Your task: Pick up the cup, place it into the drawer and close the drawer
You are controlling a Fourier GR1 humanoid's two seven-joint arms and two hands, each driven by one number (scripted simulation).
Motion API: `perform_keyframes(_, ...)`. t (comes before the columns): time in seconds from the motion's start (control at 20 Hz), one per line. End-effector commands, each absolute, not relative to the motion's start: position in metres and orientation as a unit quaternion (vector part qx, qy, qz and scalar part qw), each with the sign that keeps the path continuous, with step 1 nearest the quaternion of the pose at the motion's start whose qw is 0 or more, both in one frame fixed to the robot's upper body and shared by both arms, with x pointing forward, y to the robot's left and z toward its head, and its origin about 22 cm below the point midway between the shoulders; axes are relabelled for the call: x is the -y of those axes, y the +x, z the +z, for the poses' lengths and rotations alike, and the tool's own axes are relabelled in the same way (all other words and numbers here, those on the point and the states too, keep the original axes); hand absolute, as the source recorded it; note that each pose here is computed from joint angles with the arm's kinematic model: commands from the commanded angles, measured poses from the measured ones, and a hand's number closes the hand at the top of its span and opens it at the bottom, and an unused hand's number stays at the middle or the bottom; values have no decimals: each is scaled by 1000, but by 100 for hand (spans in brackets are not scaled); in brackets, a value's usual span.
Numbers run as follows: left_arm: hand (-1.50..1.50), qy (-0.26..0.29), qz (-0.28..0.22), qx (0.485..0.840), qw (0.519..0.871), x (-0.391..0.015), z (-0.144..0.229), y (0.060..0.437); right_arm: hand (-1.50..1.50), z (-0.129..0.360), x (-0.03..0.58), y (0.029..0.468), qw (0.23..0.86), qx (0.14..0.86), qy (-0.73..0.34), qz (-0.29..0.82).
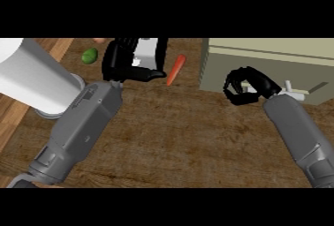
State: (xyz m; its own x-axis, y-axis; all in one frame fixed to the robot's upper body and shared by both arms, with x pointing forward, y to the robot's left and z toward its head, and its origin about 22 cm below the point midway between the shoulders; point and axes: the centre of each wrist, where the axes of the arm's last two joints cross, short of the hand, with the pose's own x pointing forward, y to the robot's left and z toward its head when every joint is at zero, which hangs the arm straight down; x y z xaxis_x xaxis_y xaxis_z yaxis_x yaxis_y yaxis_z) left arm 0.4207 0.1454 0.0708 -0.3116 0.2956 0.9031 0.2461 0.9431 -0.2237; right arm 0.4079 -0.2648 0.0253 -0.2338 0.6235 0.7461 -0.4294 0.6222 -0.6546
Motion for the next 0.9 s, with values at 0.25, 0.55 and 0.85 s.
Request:
perform_keyframes(0.25, -150, -182, 3, 804, 566, -164, 68, 417, 150, 108, 300, 440, 604, 699, -146, 353)
perform_keyframes(0.55, -150, -189, 11, 803, 565, -161, 63, 413, 150, 126, 311, 440, 598, 707, -133, 353)
perform_keyframes(0.85, -150, -203, 9, 797, 569, -164, 54, 408, 150, 125, 322, 435, 606, 706, -116, 347)
